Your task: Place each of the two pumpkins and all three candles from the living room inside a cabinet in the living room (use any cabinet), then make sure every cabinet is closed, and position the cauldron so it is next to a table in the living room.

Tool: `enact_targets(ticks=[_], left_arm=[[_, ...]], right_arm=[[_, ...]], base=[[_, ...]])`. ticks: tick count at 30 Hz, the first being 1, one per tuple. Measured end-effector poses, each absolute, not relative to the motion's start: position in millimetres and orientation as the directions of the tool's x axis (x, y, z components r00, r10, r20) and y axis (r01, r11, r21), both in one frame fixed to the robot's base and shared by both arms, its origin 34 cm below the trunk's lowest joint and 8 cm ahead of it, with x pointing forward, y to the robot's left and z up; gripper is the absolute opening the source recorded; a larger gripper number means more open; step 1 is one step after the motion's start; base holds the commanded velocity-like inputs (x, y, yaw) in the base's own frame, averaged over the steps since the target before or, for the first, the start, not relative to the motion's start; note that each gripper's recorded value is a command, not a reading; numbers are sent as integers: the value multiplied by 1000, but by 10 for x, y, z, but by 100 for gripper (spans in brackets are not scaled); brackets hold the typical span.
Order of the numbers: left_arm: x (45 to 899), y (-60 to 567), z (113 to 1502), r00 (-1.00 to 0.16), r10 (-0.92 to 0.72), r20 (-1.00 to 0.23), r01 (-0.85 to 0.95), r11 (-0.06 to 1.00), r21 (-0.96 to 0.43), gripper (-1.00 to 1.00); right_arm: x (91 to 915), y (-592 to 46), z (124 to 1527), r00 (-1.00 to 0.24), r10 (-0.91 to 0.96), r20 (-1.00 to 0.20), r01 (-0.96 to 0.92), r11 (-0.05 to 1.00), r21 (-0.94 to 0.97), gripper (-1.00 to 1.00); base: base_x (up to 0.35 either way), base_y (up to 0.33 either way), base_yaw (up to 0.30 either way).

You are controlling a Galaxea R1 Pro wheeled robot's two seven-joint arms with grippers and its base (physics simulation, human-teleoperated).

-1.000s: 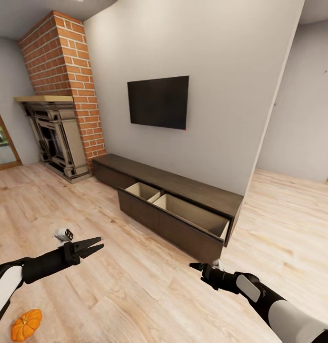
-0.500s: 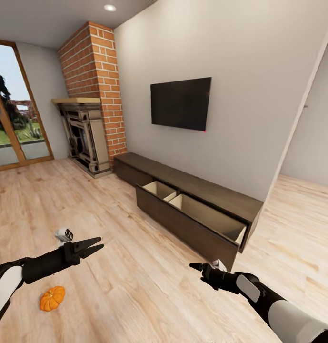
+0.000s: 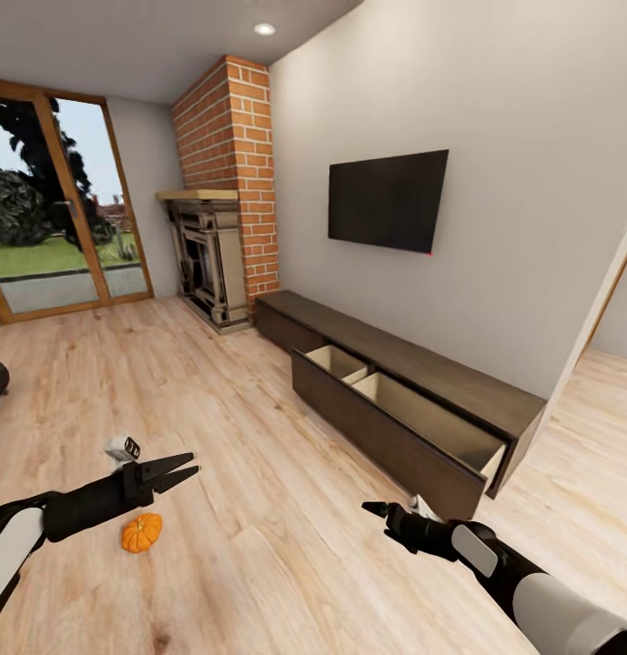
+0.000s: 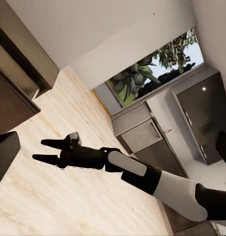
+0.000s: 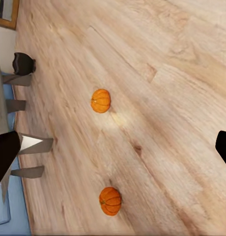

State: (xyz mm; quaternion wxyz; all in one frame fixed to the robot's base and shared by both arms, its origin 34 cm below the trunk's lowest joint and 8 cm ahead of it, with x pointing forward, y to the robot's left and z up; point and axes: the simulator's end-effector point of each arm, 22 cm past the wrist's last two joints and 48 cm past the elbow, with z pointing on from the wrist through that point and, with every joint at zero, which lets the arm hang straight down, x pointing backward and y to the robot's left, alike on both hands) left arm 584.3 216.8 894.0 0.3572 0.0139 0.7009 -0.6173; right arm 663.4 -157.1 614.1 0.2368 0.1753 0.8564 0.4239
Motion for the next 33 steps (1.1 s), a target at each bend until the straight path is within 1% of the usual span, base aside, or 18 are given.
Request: enact_targets(ticks=[4,12,33], left_arm=[[5840,2170,8950,-743,-422,-519,462,238,-855,100],[5834,2170,8968,-741,-422,-522,465,237,-853,100],[5817,2170,9017,-736,-422,-530,474,237,-848,100]], right_arm=[[6678,-1598,6163,-814,508,-281,88,586,805,100],[6695,-1606,6188,-809,511,-290,83,588,805,100],[6702,-1610,6227,-807,511,-297,79,592,802,100]], base=[[-3,-19,276],[-76,-159,276],[-3,-6,276]])
